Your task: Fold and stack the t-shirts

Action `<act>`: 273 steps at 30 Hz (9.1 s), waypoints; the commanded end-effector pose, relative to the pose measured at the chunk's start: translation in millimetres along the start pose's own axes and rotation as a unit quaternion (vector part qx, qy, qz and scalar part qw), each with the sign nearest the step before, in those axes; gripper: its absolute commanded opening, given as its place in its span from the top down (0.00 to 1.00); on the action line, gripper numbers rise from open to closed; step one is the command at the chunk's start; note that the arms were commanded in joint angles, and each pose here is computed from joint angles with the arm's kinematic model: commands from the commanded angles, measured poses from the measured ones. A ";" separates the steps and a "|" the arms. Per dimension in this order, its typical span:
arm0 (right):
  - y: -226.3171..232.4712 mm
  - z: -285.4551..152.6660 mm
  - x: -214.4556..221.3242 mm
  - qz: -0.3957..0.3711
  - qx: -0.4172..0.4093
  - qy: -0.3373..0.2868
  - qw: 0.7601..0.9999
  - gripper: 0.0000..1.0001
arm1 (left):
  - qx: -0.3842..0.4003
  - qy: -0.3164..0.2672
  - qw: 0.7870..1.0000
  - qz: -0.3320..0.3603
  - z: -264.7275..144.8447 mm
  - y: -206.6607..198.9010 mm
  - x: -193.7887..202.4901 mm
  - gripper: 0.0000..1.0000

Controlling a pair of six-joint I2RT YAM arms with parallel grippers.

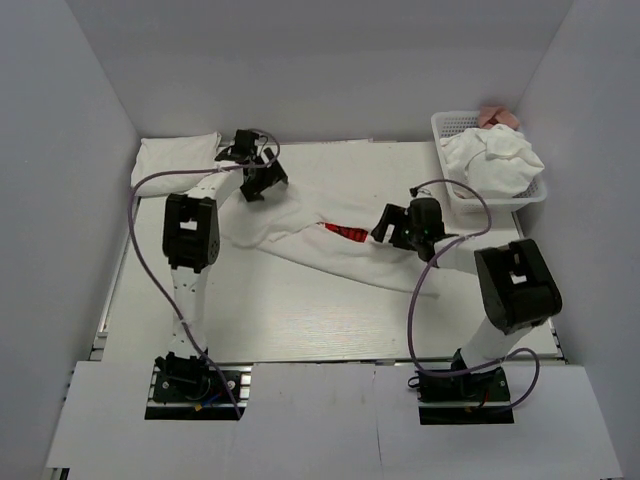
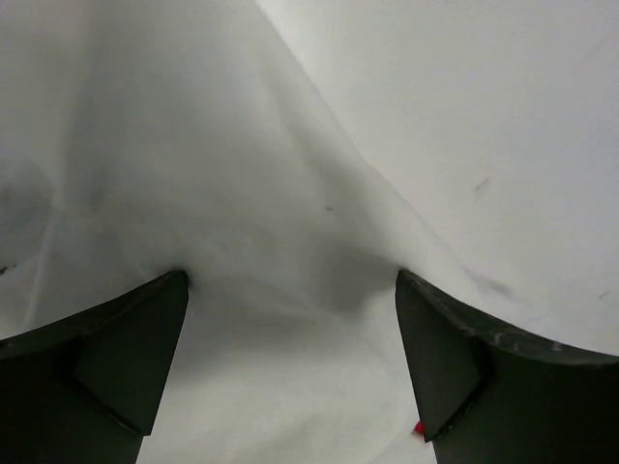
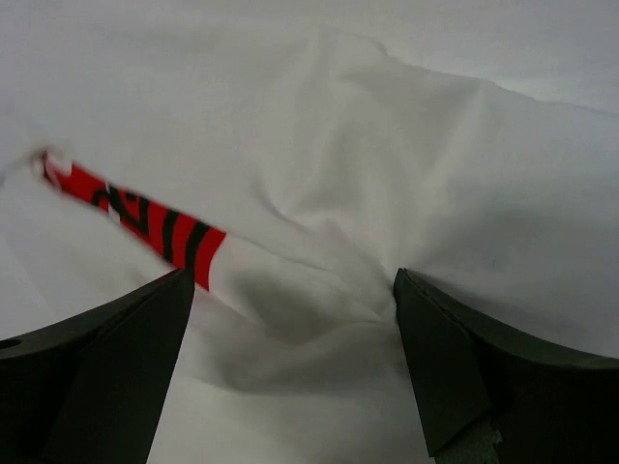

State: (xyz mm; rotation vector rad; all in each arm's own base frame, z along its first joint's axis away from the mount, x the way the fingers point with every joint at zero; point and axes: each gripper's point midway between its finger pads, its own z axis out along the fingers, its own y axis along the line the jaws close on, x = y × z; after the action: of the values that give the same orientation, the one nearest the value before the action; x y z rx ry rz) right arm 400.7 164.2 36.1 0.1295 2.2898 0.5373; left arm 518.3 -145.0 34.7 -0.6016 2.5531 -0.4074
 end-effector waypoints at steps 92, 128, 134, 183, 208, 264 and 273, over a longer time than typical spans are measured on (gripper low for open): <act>48.5 -190.3 241.8 -0.082 -0.105 0.193 0.972 1.00 | 0.137 0.256 0.944 0.157 -182.4 81.1 363.9 1.00; 108.4 -71.0 -15.8 -0.030 0.155 -0.086 0.984 1.00 | 0.045 -0.155 0.973 0.165 -166.8 -59.8 104.7 1.00; 115.7 -57.5 -49.9 -0.038 0.131 -0.115 0.984 1.00 | 0.043 -0.191 0.967 0.163 -157.5 -78.3 60.5 1.00; 101.1 95.8 -106.5 -0.156 0.026 -0.116 0.981 0.10 | 0.024 -0.076 0.990 0.120 -137.2 11.9 104.4 0.00; 81.5 -55.6 -17.5 -0.033 -0.049 -0.054 0.997 0.10 | 0.078 0.013 0.987 0.139 -88.0 2.8 153.0 0.17; 91.0 -175.0 103.0 -0.047 -0.172 0.115 0.977 1.00 | 0.256 -0.006 0.958 0.129 -224.2 3.0 213.7 1.00; 121.4 -217.1 57.0 -0.078 -0.226 0.025 0.971 1.00 | 0.326 -0.106 0.928 0.146 -289.8 -16.7 185.4 1.00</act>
State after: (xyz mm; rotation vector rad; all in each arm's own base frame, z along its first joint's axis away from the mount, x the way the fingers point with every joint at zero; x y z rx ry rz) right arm 190.0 212.7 152.3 -0.2645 2.2276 0.9713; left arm 222.6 -198.4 186.9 -0.0379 2.1417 -0.9644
